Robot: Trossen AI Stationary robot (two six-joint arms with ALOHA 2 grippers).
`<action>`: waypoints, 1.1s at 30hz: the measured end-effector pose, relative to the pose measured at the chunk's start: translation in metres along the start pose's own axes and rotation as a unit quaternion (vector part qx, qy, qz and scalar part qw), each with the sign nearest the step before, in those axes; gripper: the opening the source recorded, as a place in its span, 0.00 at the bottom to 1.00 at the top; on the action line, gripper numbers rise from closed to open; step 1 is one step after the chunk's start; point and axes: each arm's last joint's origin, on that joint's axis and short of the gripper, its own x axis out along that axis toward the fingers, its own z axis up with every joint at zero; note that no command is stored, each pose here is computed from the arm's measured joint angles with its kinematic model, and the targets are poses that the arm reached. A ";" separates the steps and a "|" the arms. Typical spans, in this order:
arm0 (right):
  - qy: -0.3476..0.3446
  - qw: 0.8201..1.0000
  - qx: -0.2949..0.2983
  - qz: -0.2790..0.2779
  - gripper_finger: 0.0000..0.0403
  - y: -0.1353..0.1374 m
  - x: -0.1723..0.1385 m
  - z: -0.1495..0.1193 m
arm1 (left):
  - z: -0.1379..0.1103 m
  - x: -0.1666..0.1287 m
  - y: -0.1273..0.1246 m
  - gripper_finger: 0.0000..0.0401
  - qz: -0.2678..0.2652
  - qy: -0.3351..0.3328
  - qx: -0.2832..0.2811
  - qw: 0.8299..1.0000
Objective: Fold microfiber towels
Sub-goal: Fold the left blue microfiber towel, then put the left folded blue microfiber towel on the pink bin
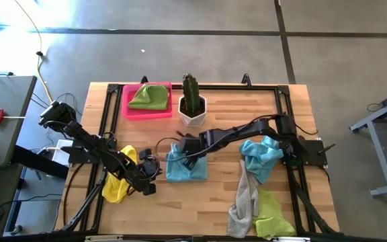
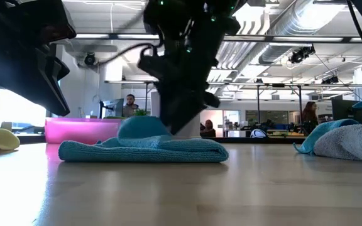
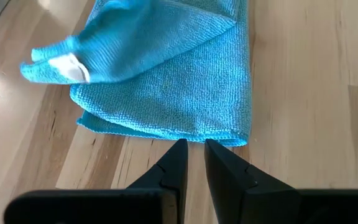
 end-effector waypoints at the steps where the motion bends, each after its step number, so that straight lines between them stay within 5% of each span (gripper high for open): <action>1: -0.007 1.000 -0.003 0.016 0.32 0.005 0.000 0.000 | 0.000 0.000 0.000 0.12 0.000 0.000 0.000 1.000; 10: -0.074 0.974 -0.107 0.183 0.32 0.064 -0.017 -0.007 | 0.000 0.000 0.000 0.12 0.006 -0.005 0.001 1.000; 19: -0.039 0.993 -0.106 0.031 0.32 0.043 -0.019 -0.019 | 0.003 0.000 0.001 0.12 0.023 -0.028 -0.010 0.999; 26: -0.007 0.988 -0.154 0.022 0.32 0.044 -0.020 -0.029 | 0.007 0.001 0.005 0.13 0.064 -0.072 -0.090 0.991; 33: 0.008 0.981 -0.195 0.006 0.32 0.039 -0.043 -0.031 | 0.014 0.011 0.018 0.26 0.041 -0.026 -0.145 0.988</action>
